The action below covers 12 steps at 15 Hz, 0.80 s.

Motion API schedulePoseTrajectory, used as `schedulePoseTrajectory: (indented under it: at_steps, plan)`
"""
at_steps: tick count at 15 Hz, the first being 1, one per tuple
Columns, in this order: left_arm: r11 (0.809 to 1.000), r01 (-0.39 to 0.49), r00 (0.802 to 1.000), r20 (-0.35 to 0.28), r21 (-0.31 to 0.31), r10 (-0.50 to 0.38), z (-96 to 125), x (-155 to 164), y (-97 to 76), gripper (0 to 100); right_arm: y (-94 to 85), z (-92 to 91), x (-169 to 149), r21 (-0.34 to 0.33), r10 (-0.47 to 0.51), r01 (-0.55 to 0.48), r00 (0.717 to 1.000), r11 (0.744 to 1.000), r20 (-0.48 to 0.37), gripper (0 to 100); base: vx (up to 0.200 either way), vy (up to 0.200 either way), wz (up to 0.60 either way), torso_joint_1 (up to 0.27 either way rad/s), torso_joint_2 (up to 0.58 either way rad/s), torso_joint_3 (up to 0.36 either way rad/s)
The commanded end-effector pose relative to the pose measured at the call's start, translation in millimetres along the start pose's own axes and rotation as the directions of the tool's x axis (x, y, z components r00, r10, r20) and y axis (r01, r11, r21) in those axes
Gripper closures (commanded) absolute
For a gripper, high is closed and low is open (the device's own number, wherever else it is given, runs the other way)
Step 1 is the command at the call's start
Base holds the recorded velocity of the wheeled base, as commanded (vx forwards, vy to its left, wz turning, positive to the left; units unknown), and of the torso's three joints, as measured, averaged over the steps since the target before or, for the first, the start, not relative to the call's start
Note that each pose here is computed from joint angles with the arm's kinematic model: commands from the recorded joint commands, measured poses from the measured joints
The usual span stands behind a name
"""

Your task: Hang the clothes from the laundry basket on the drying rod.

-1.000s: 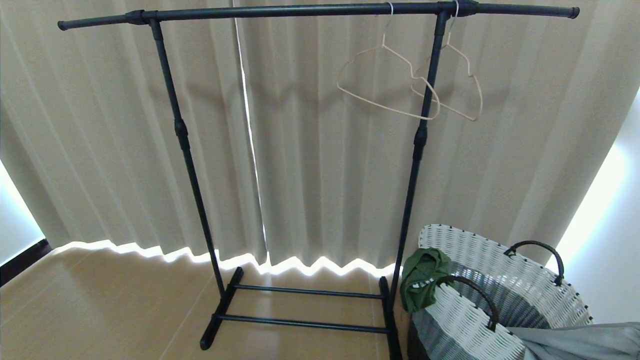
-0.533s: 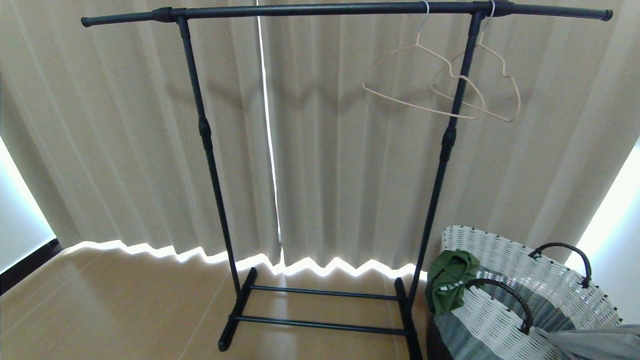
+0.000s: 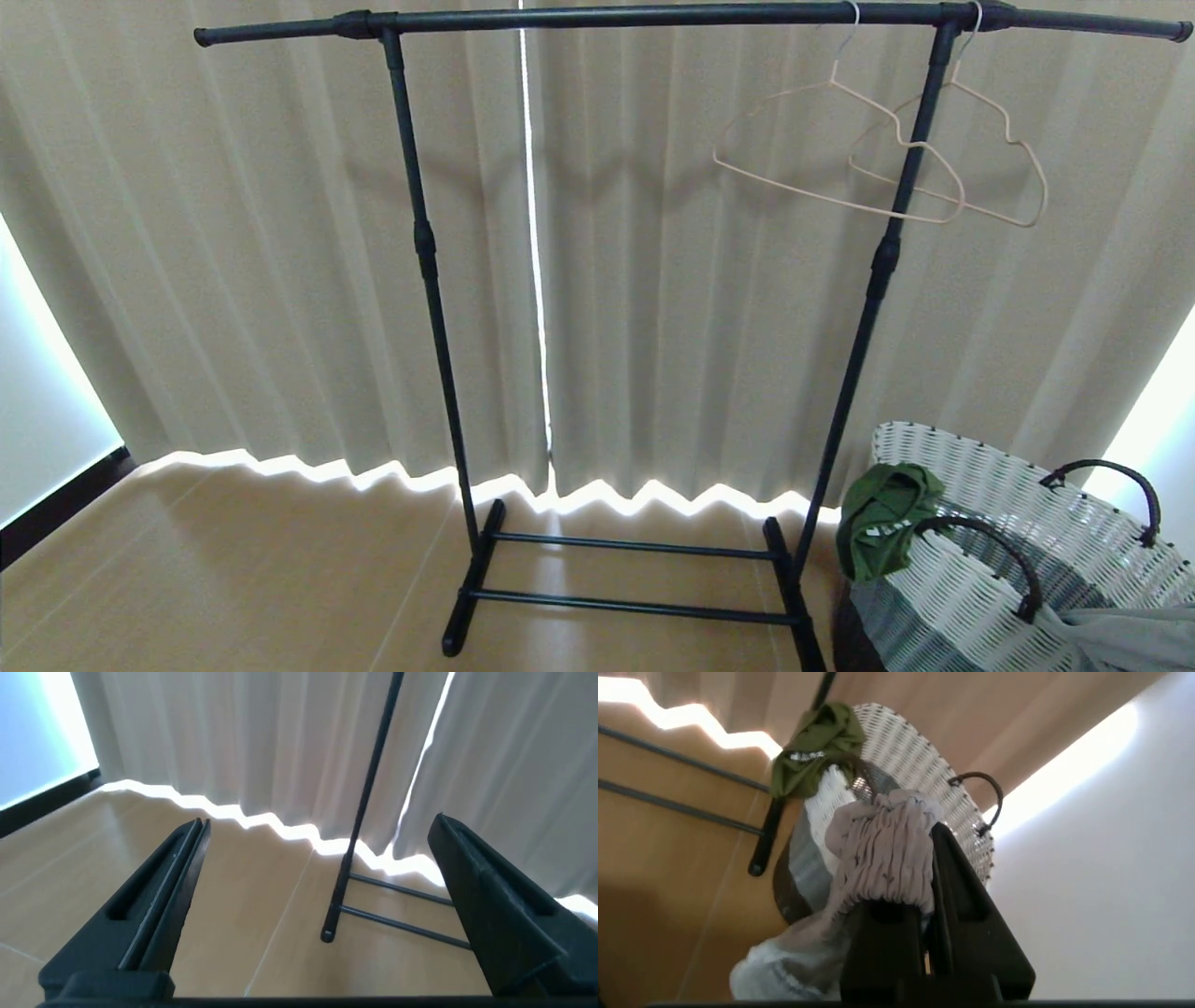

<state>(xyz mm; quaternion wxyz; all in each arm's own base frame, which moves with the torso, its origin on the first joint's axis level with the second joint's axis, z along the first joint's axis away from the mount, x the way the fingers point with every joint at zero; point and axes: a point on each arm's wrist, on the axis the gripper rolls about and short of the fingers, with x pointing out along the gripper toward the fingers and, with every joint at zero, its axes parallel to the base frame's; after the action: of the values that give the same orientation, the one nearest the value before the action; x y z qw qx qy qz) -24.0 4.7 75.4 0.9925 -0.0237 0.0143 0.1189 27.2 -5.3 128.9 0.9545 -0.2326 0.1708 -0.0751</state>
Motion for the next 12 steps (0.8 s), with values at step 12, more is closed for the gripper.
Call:
schedulePoseTrajectory:
  at_steps: [12]
  plan:
    - [0.955,0.277,0.957,0.065,0.101,-0.284,10,-2,-6.5,0,-13.3,70.6,16,0.032,0.205,-0.211,0.970,0.977,0.133,100,0.000,0.000,0.00,0.000,0.00,0.000]
